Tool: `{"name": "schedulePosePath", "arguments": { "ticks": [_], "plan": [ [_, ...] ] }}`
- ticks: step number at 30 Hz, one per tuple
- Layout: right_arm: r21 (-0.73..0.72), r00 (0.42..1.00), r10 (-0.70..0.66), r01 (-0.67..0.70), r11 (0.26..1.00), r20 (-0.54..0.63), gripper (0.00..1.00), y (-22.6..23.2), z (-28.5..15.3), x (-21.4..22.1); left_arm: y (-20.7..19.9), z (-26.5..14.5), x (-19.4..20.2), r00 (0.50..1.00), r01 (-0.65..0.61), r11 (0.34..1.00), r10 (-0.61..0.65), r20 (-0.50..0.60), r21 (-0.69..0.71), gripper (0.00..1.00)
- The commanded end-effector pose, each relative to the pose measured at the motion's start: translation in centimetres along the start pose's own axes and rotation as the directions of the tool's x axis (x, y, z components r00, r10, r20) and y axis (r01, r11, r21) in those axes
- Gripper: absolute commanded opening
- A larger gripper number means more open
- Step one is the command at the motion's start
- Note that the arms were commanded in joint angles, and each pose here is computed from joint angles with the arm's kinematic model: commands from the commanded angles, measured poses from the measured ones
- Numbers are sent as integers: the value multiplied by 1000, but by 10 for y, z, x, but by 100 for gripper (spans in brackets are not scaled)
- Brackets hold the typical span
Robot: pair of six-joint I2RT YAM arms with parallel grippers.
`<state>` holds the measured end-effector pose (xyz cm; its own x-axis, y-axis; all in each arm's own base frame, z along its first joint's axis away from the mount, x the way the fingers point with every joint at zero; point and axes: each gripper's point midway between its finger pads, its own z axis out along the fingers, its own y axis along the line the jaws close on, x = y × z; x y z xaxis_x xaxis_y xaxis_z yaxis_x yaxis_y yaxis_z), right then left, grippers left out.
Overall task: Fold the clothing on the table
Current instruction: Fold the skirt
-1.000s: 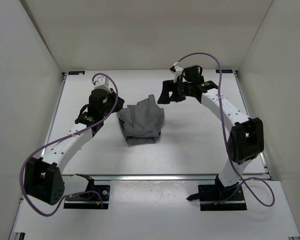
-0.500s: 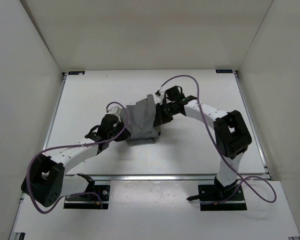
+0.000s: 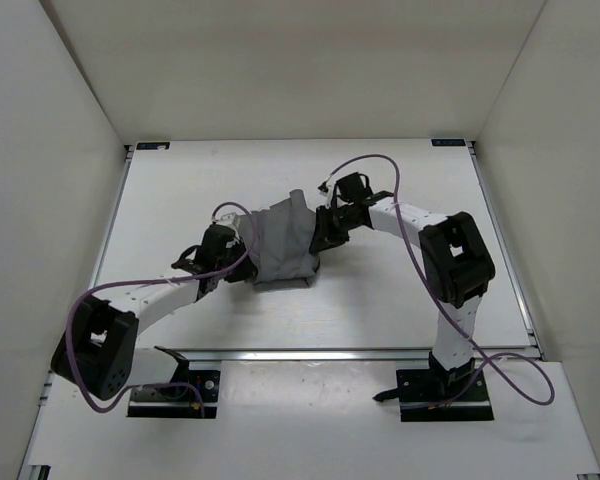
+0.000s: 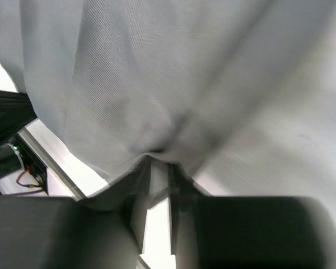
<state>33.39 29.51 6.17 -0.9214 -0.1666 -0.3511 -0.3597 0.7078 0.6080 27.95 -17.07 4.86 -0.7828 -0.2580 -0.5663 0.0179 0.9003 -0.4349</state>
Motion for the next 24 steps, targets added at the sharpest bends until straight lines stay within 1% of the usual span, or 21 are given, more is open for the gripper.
{"name": "schedulePosePath", "arguments": {
  "ticks": [1,2,3,4,5,7,8,9,10,11,12,13,15,16,17,19,20,21,22,23,24],
  "plan": [
    [-31,981,-81,88,996,175,19,41,-58,-57,-26,-25,-37,997,-44,998,40,65,55,20],
    [-7,963,-133,138,990,234,33,52,-77,-78,-31,-34,-49,995,-51,997,46,93,58,31],
    [23,953,-170,170,985,249,39,60,-91,-87,-33,-42,-59,993,-58,997,53,105,51,39],
    [68,949,-178,166,984,259,46,60,-103,-89,-33,-54,-63,991,-61,997,55,118,47,51],
    [121,930,-210,181,976,301,52,60,-121,-101,-31,-60,-73,989,-59,997,53,140,40,58],
    [182,928,-214,164,970,305,59,51,-138,-98,-24,-83,-87,980,-55,998,54,191,2,84],
    [220,930,-191,125,968,313,64,35,-149,-95,-13,-89,-94,975,-54,998,62,215,-40,89],
    [231,937,-180,112,967,300,68,26,-153,-84,-2,-97,-97,971,-60,993,80,224,-97,98],
    [253,947,-146,72,965,287,71,6,-153,-72,6,-102,-99,969,-78,986,111,220,-150,98],
    [286,939,-120,24,958,323,72,-7,-169,-72,13,-103,-98,970,-79,980,118,211,-185,99],
    [303,940,-115,13,953,320,72,-21,-172,-58,20,-103,-90,974,-104,971,143,174,-214,99],
    [324,942,-107,-3,946,319,72,-29,-172,-50,27,-105,-88,976,-102,965,144,162,-241,98],
    [385,944,-82,-50,921,319,75,-53,-178,-20,34,-105,-73,984,-104,963,137,116,-249,99],
    [394,955,-56,-67,917,292,77,-63,-171,-2,37,-103,-60,990,-92,967,115,85,-239,99],
    [401,948,-62,-73,913,313,78,-65,-179,2,37,-104,-52,992,-92,971,110,69,-219,98],
    [397,956,-32,-90,913,292,79,-74,-172,32,40,-99,-29,998,-50,980,57,34,-195,98],
    [388,949,-28,-102,916,315,81,-75,-174,34,36,-98,-23,998,-45,985,50,30,-166,99],
    [388,949,-18,-112,915,316,84,-78,-174,47,42,-95,-12,1000,-23,985,25,7,-172,98],
    [381,946,-3,-128,916,325,84,-82,-171,55,42,-92,-4,1000,-8,987,8,-4,-158,99],
    [369,933,-5,-137,919,360,84,-82,-176,51,47,-91,3,1000,-2,987,-1,-17,-162,99],
    [341,924,0,-141,929,381,84,-80,-177,54,41,-91,3,1000,-10,991,7,-22,-137,99]
  ]
}}
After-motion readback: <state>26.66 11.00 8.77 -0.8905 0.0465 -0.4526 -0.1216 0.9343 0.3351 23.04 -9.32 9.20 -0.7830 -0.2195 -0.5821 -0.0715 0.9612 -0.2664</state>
